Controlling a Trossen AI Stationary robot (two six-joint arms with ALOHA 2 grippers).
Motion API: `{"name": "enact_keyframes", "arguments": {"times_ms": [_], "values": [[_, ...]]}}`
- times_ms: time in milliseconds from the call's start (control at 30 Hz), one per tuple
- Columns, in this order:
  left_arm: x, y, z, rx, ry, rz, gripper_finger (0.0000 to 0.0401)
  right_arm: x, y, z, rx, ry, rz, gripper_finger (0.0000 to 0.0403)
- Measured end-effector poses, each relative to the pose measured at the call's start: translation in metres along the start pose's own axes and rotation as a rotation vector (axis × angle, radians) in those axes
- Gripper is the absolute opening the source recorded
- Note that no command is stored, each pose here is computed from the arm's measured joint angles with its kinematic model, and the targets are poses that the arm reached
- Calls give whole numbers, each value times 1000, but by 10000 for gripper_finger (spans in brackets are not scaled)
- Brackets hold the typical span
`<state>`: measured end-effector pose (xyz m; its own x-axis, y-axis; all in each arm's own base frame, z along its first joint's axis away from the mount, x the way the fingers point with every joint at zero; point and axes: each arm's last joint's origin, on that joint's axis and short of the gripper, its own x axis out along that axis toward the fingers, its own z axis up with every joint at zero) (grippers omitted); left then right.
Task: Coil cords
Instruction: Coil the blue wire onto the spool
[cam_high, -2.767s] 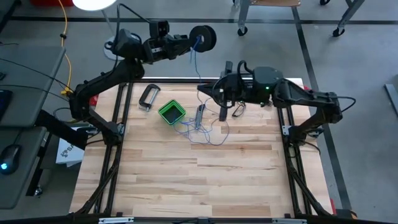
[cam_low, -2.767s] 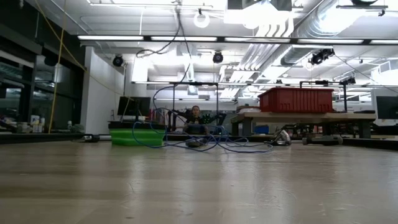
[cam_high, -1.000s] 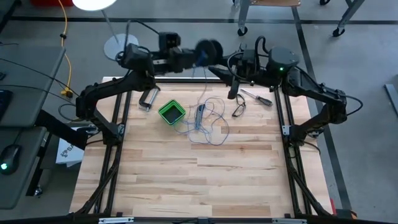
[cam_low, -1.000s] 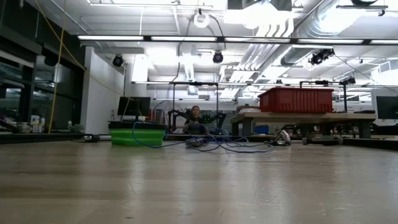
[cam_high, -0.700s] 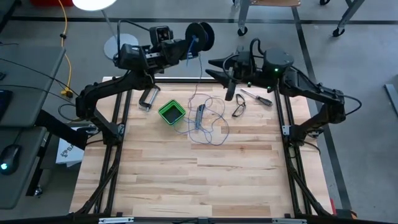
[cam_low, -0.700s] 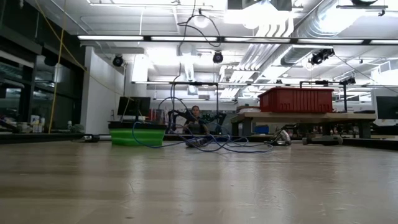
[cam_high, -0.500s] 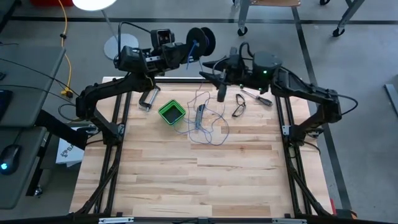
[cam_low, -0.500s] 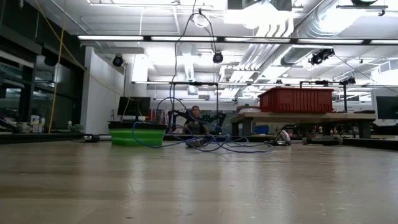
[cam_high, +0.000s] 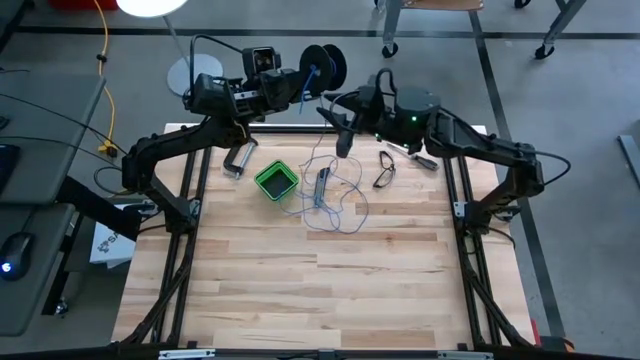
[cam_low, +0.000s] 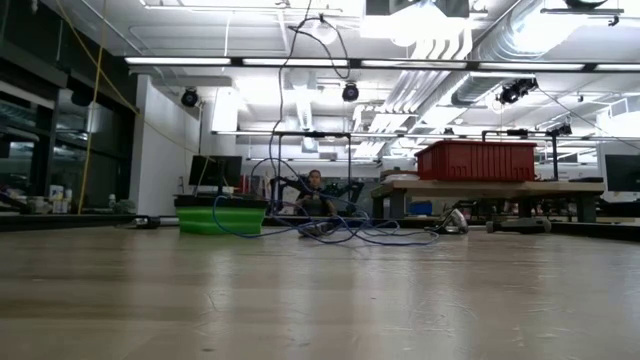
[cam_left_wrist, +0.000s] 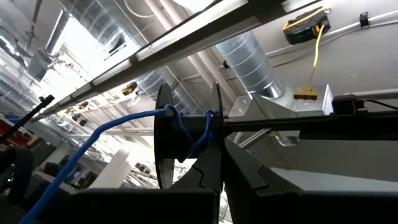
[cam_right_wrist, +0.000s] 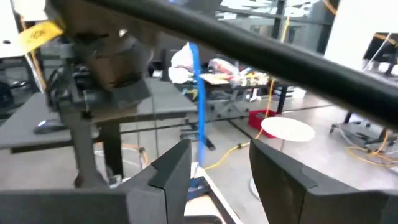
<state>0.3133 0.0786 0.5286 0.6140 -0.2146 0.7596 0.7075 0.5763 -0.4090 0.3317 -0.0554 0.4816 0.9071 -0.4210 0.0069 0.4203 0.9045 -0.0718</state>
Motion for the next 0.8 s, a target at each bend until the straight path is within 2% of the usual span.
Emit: {"name": "enact_keyframes", "arguments": {"times_ms": [367,467,600,800], "values": [[-1,1,2,13,-1,4,0,0,1,2,18,-17,38,148],[-1,1,2,13,5,1,0,0,1,2,42,-16,32,109],[-1,1,2,13,5,1,0,0,1,2,80,-15,33,21],[-1,1,2,13,-5,6,0,0,1,0,122,1,62,3]]}}
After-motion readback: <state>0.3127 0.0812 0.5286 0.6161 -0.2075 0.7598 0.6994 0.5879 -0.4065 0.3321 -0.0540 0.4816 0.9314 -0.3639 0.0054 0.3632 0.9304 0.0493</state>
